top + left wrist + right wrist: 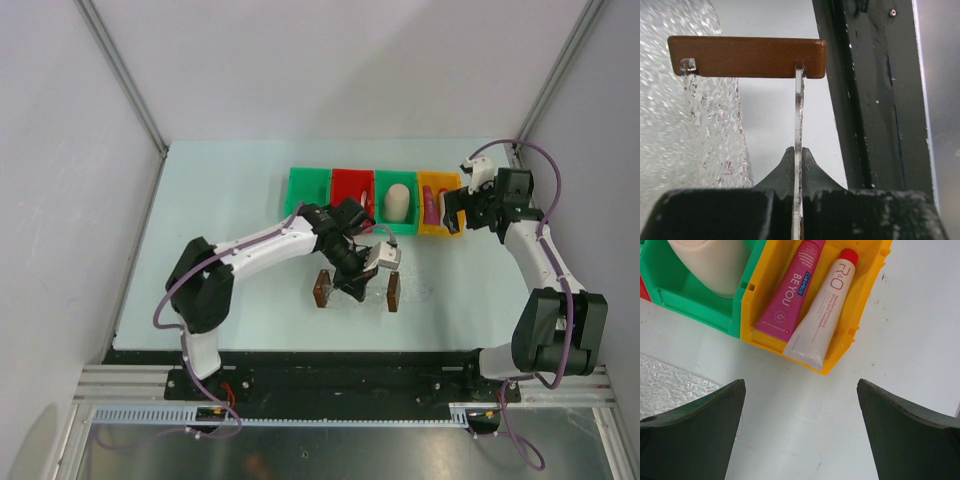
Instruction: Prepare toiletry sets of a toothbrush and toothpaste on the tray
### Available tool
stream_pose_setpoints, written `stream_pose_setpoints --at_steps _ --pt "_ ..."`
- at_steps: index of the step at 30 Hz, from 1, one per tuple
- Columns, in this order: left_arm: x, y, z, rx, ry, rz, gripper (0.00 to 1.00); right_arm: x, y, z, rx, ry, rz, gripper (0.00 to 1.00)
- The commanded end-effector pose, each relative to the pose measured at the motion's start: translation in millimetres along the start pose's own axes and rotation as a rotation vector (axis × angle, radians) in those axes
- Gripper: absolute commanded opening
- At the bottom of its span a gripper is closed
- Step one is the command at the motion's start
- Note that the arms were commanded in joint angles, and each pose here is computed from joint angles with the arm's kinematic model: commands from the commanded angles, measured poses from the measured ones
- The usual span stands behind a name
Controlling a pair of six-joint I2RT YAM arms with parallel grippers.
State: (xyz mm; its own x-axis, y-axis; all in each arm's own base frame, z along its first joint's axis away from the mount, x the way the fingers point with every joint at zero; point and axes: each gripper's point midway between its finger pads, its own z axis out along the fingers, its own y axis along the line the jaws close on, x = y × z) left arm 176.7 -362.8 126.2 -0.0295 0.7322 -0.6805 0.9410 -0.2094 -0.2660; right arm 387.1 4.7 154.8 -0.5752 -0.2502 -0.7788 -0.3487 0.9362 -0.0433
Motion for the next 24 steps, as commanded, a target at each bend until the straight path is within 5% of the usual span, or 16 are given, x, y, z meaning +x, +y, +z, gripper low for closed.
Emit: stream_pose_setpoints --at_steps 1,24 --pt "-9 -16 -15 0.125 -0.042 -0.009 0.00 -16 -4 1 0.014 -0.026 -0.028 1.00" --pt "1 8 -2 0.227 0.029 -0.131 0.00 -15 -2 2 0.007 -0.019 -0.033 1.00"
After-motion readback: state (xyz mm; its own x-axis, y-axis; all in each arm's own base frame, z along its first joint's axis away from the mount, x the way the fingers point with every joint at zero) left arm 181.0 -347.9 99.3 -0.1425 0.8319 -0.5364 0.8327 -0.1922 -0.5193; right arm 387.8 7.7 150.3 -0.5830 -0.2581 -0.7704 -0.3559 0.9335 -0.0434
